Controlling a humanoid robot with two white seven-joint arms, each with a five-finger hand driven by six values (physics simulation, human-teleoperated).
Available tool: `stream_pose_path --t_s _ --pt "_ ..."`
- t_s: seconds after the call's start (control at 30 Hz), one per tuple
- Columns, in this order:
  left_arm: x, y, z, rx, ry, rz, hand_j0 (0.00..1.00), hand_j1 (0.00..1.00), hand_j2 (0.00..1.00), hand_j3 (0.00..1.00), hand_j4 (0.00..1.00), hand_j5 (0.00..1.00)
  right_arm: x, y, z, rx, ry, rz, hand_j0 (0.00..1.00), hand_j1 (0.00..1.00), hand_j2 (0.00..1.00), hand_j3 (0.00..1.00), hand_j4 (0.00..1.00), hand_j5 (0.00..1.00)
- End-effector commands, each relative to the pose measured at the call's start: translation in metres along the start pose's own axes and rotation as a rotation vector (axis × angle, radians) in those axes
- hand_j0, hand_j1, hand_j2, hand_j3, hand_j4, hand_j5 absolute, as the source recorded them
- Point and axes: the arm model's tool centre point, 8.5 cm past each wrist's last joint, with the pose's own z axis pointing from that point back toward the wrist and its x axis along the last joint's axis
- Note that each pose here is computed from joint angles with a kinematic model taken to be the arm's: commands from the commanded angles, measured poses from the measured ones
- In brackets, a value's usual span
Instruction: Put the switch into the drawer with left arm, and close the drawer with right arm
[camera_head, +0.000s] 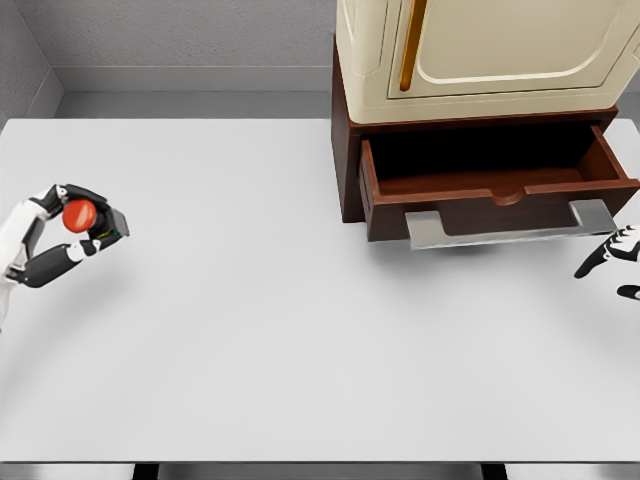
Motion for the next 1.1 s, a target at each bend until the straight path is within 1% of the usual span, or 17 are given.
stream_pose_path --t_s 0.0,0.17,0.2,0.23,0.27,0.4,0.57,0.73,0.77,0.83,0.87,0.9,1.0,1.07 --pt "0.004 -0.005 -0.003 -0.015 -0.017 0.010 0.44 0.44 0.44 0.44 0.44 0.44 0.000 0.000 0.000 -0.003 -0.001 -0.006 0.64 0.64 0.64 0.64 0.64 0.64" --pt "0.007 -0.014 -0.012 -0.037 -0.045 0.030 0.44 0.44 0.44 0.44 0.44 0.44 0.000 0.000 0.000 -0.004 -0.002 -0.007 0.64 0.64 0.64 0.64 0.64 0.64" --pt "0.008 -0.016 -0.015 -0.033 -0.056 0.037 0.44 0.44 0.44 0.44 0.44 0.44 0.000 0.000 0.000 -0.004 -0.002 -0.007 0.64 0.64 0.64 0.64 0.64 0.64" --pt "0.008 -0.018 -0.016 -0.049 -0.059 0.040 0.44 0.44 0.44 0.44 0.44 0.44 0.000 0.000 0.000 -0.004 -0.002 -0.007 0.64 0.64 0.64 0.64 0.64 0.64" --pt "0.009 -0.020 -0.018 -0.049 -0.066 0.045 0.44 0.44 0.44 0.44 0.44 0.44 0.000 0.000 0.000 -0.004 -0.002 -0.007 0.64 0.64 0.64 0.64 0.64 0.64" --pt "0.012 -0.030 -0.024 -0.078 -0.086 0.066 0.44 0.44 0.44 0.44 0.44 0.44 0.000 -0.001 0.000 -0.006 -0.002 -0.005 0.64 0.64 0.64 0.64 0.64 0.64" --pt "0.015 -0.037 -0.032 -0.076 -0.112 0.087 0.44 0.44 0.44 0.44 0.44 0.44 0.000 0.000 0.000 -0.004 -0.002 -0.007 0.65 0.65 0.65 0.65 0.65 0.65" --pt "0.021 -0.046 -0.043 -0.097 -0.150 0.095 0.44 0.44 0.44 0.44 0.44 0.44 0.000 0.000 0.000 -0.004 -0.002 -0.007 0.65 0.65 0.65 0.65 0.65 0.65" --pt "0.021 -0.050 -0.045 -0.099 -0.159 0.097 0.44 0.44 0.44 0.44 0.44 0.44 0.000 -0.001 0.000 -0.005 -0.002 -0.006 0.65 0.65 0.65 0.65 0.65 0.65" --pt "0.024 -0.052 -0.049 -0.095 -0.175 0.102 0.44 0.44 0.44 0.44 0.44 0.44 0.000 -0.001 0.000 -0.005 -0.002 -0.006 0.65 0.65 0.65 0.65 0.65 0.65" --pt "0.026 -0.054 -0.051 -0.107 -0.182 0.102 0.44 0.44 0.44 0.44 0.44 0.44 0.000 0.000 0.000 -0.004 -0.002 -0.007 0.65 0.65 0.65 0.65 0.65 0.65" --pt "0.027 -0.056 -0.055 -0.106 -0.193 0.109 0.44 0.44 0.44 0.44 0.44 0.44 0.000 -0.001 0.000 -0.004 -0.001 -0.005 0.65 0.65 0.65 0.65 0.65 0.65" --pt "0.029 -0.057 -0.058 -0.105 -0.202 0.113 0.44 0.44 0.44 0.44 0.44 0.44 0.000 -0.001 0.000 -0.004 -0.001 -0.005 0.65 0.65 0.65 0.65 0.65 0.65" --pt "0.032 -0.063 -0.062 -0.119 -0.217 0.124 0.44 0.44 0.44 0.44 0.44 0.44 0.000 -0.001 0.000 -0.005 -0.002 -0.006 0.65 0.65 0.65 0.65 0.65 0.65"
